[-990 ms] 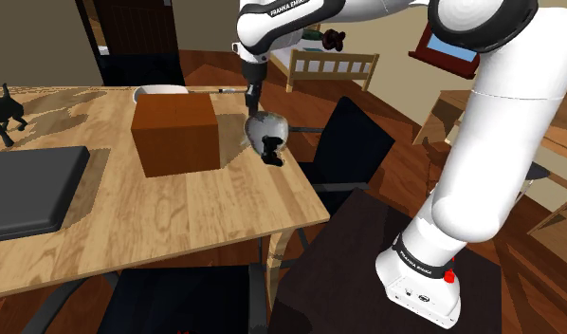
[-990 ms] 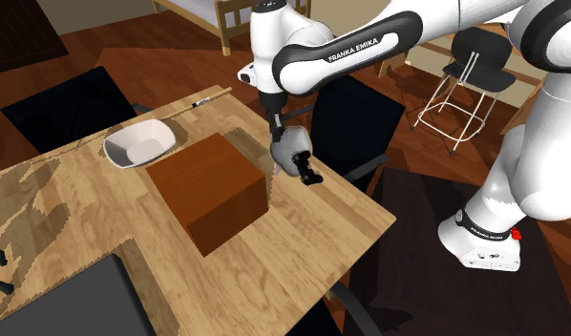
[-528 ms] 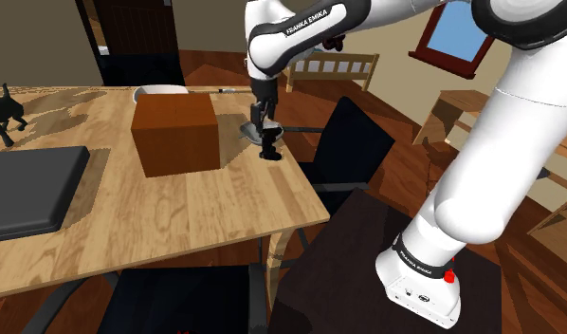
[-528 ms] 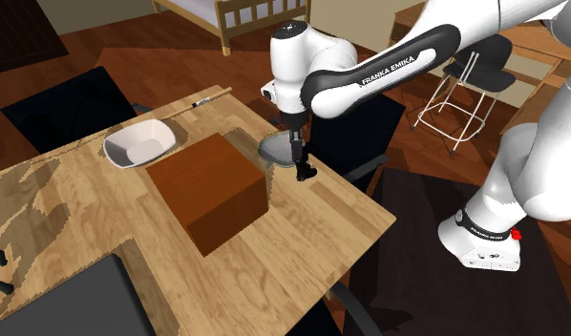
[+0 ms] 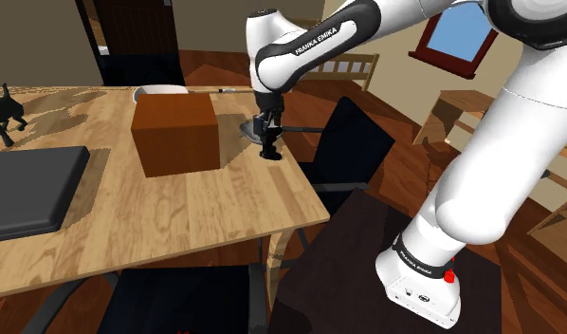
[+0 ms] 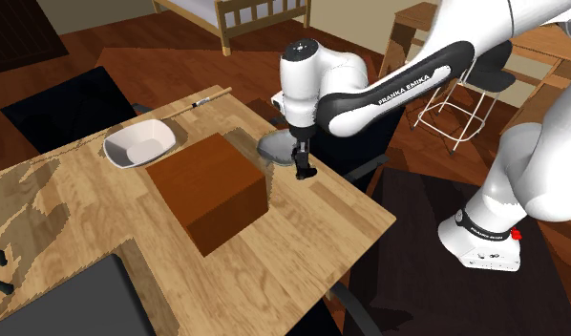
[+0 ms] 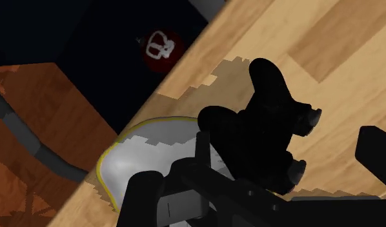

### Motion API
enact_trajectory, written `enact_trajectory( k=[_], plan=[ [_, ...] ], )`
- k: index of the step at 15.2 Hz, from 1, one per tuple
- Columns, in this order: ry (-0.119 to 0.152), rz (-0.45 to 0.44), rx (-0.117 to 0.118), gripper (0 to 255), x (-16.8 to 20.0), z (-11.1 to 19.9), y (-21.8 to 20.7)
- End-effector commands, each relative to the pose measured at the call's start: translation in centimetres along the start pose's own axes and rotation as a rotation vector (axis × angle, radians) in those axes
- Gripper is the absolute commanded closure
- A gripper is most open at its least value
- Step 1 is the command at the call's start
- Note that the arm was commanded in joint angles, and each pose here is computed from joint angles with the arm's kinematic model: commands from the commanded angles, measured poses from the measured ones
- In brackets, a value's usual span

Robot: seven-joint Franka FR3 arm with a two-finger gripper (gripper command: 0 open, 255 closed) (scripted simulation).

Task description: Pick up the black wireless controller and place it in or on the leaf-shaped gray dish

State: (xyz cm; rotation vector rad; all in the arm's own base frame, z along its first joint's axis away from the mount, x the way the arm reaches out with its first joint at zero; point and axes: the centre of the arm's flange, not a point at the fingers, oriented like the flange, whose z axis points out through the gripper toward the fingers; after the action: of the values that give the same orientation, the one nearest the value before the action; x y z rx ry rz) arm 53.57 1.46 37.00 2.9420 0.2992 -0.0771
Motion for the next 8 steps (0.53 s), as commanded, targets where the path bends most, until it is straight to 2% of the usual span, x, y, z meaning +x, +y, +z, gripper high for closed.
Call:
enact_trajectory(
  k=[1,2,8],
  plan=[
    [-0.039,0.023,0.057,0,-0.43,2.54,-0.84],
    [-0.039,0.023,0.057,0,-0.47,3.37,-0.89],
    [-0.039,0.023,0.057,0,-0.47,3.37,-0.89]
  ],
)
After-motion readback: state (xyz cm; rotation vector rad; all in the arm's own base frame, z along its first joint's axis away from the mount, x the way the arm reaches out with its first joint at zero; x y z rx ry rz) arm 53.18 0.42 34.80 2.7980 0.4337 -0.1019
